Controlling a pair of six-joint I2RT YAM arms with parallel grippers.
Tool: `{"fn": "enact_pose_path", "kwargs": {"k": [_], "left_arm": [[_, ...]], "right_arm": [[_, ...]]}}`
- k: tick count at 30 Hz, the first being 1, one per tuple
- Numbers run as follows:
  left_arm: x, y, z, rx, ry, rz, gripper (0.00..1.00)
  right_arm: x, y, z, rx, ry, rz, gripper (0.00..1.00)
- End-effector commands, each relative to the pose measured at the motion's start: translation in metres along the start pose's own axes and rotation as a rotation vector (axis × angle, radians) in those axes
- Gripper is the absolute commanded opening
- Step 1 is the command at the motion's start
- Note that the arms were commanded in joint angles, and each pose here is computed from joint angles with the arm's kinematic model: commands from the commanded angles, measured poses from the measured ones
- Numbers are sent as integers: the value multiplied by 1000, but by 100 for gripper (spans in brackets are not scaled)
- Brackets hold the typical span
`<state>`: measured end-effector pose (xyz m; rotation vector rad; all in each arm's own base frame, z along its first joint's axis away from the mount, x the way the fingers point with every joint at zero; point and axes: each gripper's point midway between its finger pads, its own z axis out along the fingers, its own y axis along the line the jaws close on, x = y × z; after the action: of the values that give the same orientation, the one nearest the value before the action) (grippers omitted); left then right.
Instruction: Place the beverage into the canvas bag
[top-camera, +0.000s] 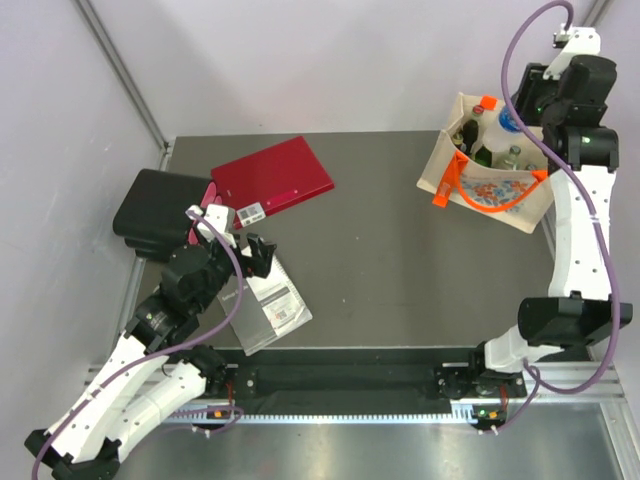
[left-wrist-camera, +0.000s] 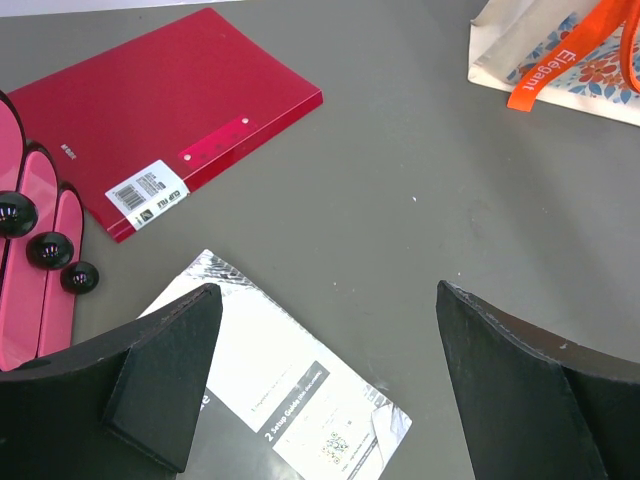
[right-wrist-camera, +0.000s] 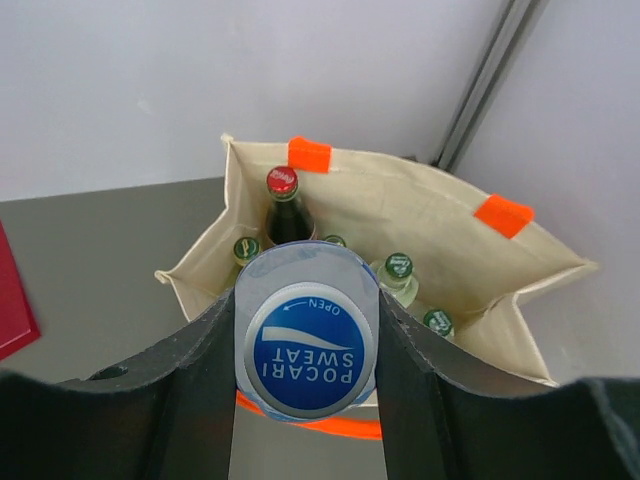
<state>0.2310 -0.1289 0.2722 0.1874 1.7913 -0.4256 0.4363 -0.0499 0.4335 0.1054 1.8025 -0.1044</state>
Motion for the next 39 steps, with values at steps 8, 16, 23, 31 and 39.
{"fn": "enact_pose_path", "kwargs": {"k": [8,16,23,31,39], "left_arm": [[-13,-6,2,27,-57,-2,92],[-14,-6,1,28,-58,-2,92],[-14,-5,0,24,-61,-2,92],[-15,-4,0,16,-64,-3,92],[-13,-5,1,24,-58,-2,93]], "right_arm": [[-16,-13,29,8,-140,24,0],[24,-13,52,-12,-48,27,0],[37,-10,68,-37,-100,25,0],[68,-16,89,-14,-22,6,0],[109,-18,104,-9,54,18,0]]}}
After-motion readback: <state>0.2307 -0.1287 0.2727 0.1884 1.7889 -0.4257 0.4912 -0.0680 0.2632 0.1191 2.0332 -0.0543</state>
